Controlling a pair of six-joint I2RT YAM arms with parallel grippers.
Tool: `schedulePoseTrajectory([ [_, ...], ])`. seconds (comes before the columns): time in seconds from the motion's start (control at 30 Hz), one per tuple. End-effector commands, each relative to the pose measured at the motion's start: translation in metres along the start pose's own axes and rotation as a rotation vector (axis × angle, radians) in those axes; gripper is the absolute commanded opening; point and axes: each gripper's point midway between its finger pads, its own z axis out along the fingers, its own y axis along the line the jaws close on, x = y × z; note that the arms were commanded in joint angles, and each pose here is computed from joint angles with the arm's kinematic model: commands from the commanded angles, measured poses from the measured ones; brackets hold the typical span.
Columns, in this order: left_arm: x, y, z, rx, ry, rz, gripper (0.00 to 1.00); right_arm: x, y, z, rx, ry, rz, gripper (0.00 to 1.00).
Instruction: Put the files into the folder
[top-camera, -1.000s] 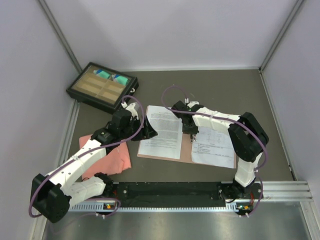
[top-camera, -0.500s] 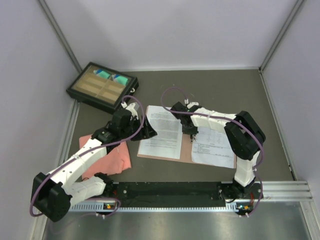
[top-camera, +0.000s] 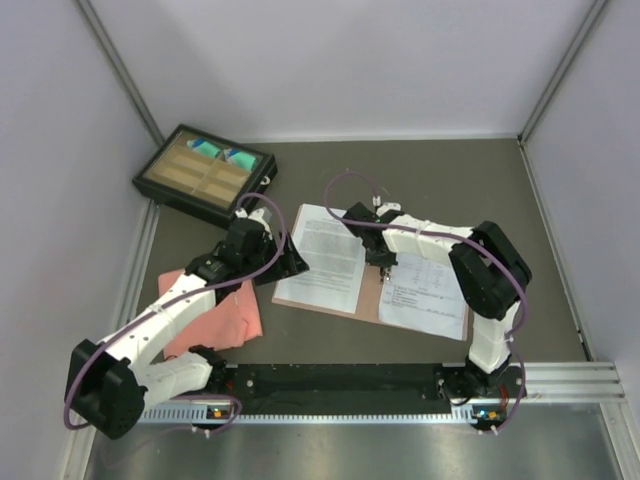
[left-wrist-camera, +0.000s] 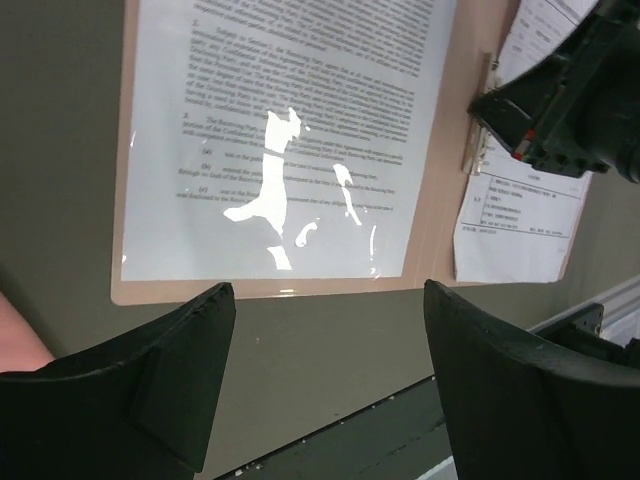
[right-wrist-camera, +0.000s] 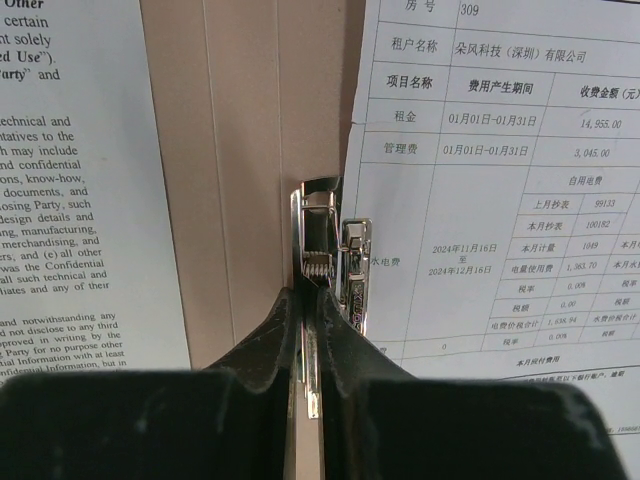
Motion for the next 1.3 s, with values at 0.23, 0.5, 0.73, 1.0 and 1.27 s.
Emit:
schedulePoseTrajectory([
  [0.23, 0.009, 0.019, 0.015, 0.01, -0.011, -0.228, 0.82, -0.042, -0.012, -0.025, -0.117, -0.055, 0.088, 0.0],
  [0.5, 0.036, 0.007, 0.033, 0.165, 0.063, -0.406, 0.85, -0.062, -0.015, -0.033, -0.192, -0.049, 0.14, 0.0],
  [0.73, 0.034, -0.011, 0.045, 0.303, 0.087, -0.583, 0.91, -0.07, -0.013, -0.035, -0.246, -0.036, 0.176, 0.0],
  [1.0, 0.044, -0.011, 0.065, 0.295, 0.139, -0.72, 0.92, -0.071, -0.011, -0.029, -0.26, -0.014, 0.207, 0.0],
  [1.27, 0.05, 0.001, 0.081, 0.274, 0.066, -0.896, 0.87, -0.07, -0.007, -0.026, -0.274, 0.012, 0.244, 0.0],
])
